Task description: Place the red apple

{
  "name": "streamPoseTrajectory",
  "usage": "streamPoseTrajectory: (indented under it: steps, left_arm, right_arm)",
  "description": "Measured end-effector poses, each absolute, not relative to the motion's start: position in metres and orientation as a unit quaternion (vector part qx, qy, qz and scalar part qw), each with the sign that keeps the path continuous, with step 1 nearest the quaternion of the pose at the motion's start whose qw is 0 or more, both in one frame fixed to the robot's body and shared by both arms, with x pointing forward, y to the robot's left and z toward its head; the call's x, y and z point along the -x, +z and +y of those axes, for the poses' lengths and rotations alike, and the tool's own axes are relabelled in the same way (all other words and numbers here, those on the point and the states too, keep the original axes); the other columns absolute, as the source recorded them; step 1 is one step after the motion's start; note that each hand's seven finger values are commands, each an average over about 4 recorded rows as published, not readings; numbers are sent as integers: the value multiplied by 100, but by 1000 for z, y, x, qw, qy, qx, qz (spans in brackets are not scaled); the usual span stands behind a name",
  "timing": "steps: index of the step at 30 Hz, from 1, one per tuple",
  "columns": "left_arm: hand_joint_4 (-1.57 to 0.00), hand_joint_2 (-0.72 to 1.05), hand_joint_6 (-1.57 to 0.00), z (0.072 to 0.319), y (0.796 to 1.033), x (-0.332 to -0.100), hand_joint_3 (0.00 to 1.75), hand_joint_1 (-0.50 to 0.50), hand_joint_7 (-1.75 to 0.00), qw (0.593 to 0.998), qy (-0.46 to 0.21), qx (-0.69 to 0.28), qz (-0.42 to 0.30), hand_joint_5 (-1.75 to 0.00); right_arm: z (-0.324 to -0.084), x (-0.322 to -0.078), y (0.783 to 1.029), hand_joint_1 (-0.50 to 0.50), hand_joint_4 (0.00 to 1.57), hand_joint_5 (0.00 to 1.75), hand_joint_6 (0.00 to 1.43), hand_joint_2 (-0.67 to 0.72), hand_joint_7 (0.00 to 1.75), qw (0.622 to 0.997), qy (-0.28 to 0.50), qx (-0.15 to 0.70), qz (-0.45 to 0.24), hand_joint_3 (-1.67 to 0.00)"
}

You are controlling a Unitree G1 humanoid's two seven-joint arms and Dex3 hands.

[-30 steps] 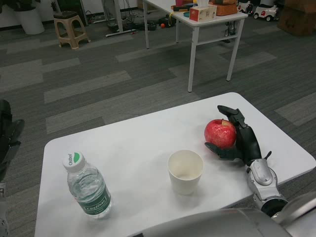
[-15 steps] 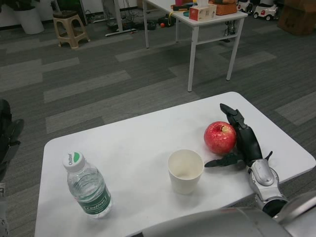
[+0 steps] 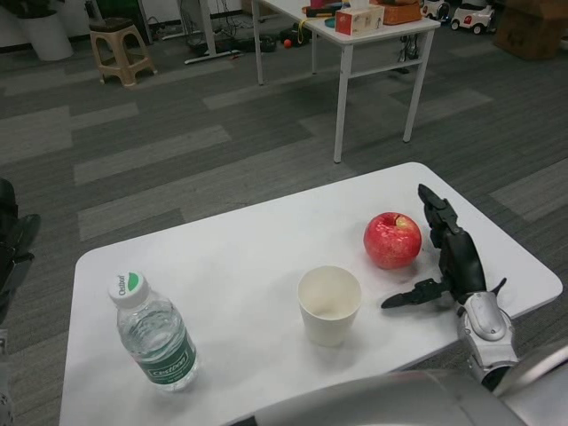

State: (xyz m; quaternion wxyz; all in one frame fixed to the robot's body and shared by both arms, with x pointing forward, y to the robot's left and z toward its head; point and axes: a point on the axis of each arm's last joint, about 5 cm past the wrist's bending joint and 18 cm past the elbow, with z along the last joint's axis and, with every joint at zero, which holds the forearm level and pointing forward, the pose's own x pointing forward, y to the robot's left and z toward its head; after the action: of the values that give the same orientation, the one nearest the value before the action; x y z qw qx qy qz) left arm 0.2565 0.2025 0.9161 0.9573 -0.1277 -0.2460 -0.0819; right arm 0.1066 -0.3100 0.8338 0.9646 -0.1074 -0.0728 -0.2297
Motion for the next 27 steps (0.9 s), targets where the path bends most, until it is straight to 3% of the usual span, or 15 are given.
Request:
streamPoseTrajectory:
  steps: [12,18,27]
  left_arm:
    - [0,105,0,203,915,-256,0,-48,0,958,-80,127,-245,0]
    - [0,105,0,204,915,-256,0,-48,0,958,-78,128,-245,0]
    - [0,105,0,207,916,-256,0,-48,0,958,-69,128,-248,0]
  right_arm:
    - [-319,-87,846,-50,0,0,0,69,12,947,-284,98,-112,0]
    - [-320,-95,868,-48,0,0,0,72,12,924,-326,80,-186,0]
    - [-314,-118,899,-46,0,0,0,68,7,917,-297,66,-257,0]
